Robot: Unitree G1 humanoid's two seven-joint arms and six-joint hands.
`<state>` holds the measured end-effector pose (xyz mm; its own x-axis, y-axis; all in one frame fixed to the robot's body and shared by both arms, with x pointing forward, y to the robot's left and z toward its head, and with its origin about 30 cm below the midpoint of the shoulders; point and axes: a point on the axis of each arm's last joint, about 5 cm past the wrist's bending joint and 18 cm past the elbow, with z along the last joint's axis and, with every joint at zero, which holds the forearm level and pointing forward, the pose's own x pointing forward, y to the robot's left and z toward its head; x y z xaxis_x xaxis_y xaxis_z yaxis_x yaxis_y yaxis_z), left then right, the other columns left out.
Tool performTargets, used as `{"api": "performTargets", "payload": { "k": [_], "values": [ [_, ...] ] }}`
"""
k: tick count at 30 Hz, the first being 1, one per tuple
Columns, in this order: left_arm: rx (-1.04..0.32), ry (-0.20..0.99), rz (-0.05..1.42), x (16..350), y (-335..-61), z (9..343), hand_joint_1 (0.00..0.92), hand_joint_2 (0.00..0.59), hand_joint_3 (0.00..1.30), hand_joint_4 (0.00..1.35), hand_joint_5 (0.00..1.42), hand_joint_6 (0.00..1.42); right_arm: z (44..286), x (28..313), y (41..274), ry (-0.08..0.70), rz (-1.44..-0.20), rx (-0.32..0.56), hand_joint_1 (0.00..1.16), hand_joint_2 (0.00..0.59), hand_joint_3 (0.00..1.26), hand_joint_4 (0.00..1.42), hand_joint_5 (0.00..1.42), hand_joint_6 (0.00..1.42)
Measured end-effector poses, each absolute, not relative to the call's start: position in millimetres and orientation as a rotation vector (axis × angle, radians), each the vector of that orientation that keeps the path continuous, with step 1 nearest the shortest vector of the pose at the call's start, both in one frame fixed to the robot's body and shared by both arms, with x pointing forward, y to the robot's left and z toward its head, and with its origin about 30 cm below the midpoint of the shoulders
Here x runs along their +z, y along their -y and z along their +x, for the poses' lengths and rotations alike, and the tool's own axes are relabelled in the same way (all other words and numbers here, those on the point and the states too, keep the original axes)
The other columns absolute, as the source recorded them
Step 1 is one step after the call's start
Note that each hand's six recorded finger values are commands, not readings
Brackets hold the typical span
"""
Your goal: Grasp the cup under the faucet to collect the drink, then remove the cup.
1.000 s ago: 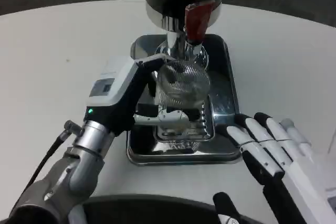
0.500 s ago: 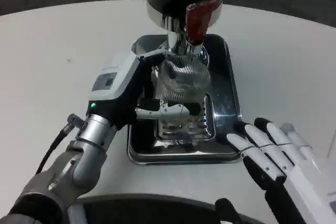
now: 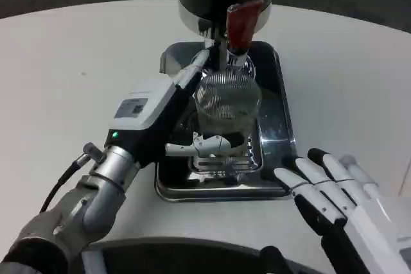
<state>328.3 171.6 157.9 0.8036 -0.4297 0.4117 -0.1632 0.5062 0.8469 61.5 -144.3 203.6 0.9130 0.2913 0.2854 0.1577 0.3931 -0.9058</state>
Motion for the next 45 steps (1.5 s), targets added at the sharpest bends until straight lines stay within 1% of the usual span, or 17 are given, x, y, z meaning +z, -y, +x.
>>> {"api": "performTargets", "payload": {
  "k": [2,6,8,12,15,20,22,24,26,28,29,33,34,36,38,43,45],
  "values": [
    [-0.174,0.645,1.047,158,-172,328,0.177,0.030,0.00,0.00,0.25,0.14,62,204,144,0.438,-1.173,0.090,0.48,0.463,0.19,0.10,0.03,0.03],
    [-0.154,0.648,1.013,158,-176,326,0.009,0.001,0.00,0.00,0.14,0.05,62,204,143,0.441,-1.169,0.093,0.48,0.463,0.20,0.10,0.03,0.03],
    [-0.136,0.664,0.961,159,-182,323,0.000,0.000,0.00,0.00,0.08,0.01,62,204,142,0.440,-1.171,0.096,0.48,0.463,0.20,0.10,0.03,0.03],
    [-0.127,0.678,0.911,162,-195,315,0.000,0.000,0.00,0.00,0.00,0.00,61,203,142,0.439,-1.169,0.098,0.48,0.463,0.20,0.09,0.03,0.03],
    [-0.126,0.690,0.872,164,-206,304,0.000,0.000,0.00,0.00,0.00,0.00,62,203,142,0.435,-1.165,0.096,0.48,0.463,0.20,0.09,0.02,0.03],
    [-0.083,0.711,0.763,174,-222,289,0.000,0.066,0.00,0.00,0.01,0.00,62,203,139,0.431,-1.157,0.102,0.48,0.463,0.20,0.09,0.02,0.03],
    [-0.052,0.731,0.676,183,-228,280,0.000,0.082,0.00,0.00,0.02,0.00,63,203,137,0.431,-1.150,0.105,0.48,0.463,0.20,0.09,0.02,0.03],
    [-0.034,0.745,0.630,190,-232,275,0.000,0.086,0.00,0.00,0.02,0.00,63,203,136,0.429,-1.147,0.106,0.48,0.463,0.20,0.08,0.01,0.03],
    [-0.034,0.773,0.560,204,-237,266,0.000,0.097,0.00,0.00,0.02,0.00,63,203,135,0.424,-1.142,0.103,0.48,0.463,0.19,0.07,0.00,0.03],
    [-0.049,0.798,0.522,216,-240,261,0.000,0.098,0.00,0.00,0.02,0.00,64,203,135,0.421,-1.143,0.100,0.48,0.463,0.19,0.07,0.00,0.03],
    [-0.078,0.810,0.480,226,-242,257,0.000,0.101,0.00,0.00,0.03,0.01,64,203,135,0.418,-1.144,0.098,0.48,0.463,0.19,0.07,0.00,0.03],
    [-0.205,0.865,0.401,255,-248,246,0.000,0.105,0.00,0.00,0.04,0.03,66,204,135,0.415,-1.145,0.085,0.48,0.463,0.18,0.06,0.00,0.03],
    [-0.228,0.869,0.391,259,-249,244,0.000,0.104,0.00,0.00,0.04,0.03,66,204,135,0.417,-1.145,0.083,0.48,0.463,0.18,0.06,0.00,0.04],
    [-0.315,0.854,0.342,267,-249,245,0.000,0.103,0.00,0.00,0.04,0.03,68,205,134,0.422,-1.139,0.078,0.48,0.463,0.16,0.06,0.00,0.04],
    [-0.383,0.847,0.337,274,-249,245,0.000,0.104,0.00,0.00,0.03,0.03,69,205,133,0.434,-1.133,0.079,0.48,0.463,0.14,0.06,0.00,0.05],
    [-0.550,0.828,0.303,293,-245,249,0.000,0.106,0.00,0.00,0.01,0.01,69,205,132,0.430,-1.141,0.087,0.48,0.463,0.12,0.04,0.00,0.05],
    [-0.599,0.828,0.310,301,-242,249,0.000,0.105,0.00,0.00,0.01,0.01,68,205,132,0.427,-1.152,0.091,0.48,0.463,0.09,0.01,0.00,0.04]
  ]
}}
